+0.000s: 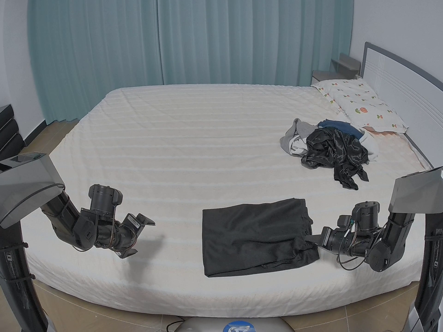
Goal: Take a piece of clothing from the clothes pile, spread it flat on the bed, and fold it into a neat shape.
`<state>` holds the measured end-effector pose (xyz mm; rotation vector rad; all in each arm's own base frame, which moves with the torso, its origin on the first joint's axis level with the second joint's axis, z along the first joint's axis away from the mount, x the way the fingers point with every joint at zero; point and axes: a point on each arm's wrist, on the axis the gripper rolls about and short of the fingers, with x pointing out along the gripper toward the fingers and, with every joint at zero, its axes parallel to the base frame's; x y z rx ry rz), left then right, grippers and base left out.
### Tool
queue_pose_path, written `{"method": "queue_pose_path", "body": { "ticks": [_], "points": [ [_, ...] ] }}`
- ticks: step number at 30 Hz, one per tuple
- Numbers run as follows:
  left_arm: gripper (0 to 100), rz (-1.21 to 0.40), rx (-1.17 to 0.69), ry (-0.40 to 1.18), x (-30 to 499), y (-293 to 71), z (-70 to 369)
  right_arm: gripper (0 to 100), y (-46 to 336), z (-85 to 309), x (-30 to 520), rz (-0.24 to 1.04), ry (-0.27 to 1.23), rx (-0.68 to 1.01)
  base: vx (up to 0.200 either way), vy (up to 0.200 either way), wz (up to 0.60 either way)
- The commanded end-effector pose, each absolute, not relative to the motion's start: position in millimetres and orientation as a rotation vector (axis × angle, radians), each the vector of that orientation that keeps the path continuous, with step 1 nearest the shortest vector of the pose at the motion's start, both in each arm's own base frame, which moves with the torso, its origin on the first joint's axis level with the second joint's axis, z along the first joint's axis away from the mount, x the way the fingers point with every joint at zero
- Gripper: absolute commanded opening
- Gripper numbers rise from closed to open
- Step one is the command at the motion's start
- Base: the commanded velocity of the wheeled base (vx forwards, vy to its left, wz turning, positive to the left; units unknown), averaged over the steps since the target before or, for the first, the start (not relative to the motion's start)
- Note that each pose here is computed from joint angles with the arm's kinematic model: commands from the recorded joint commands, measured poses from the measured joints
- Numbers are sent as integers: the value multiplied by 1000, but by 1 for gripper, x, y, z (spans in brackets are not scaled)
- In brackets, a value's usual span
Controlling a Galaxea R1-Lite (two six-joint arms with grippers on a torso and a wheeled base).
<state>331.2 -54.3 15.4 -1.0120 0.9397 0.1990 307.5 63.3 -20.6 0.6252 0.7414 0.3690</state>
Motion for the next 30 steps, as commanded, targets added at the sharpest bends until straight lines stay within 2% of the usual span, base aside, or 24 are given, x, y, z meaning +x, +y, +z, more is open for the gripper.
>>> {"method": "queue_pose_path", "body": {
  "ticks": [1, 12, 30],
  "points": [
    [100, 198, -1012, 942, 331, -55, 15, 0, 56, -17, 304, 356, 737, 615, 0, 0, 0],
    [100, 201, -1012, 940, 331, -54, 15, 0, 35, -32, 295, 340, 764, 497, 0, 0, 0],
    [100, 201, -1012, 940, 331, -54, 15, 0, 31, -28, 284, 346, 813, 425, 0, 0, 0]
  ]
}}
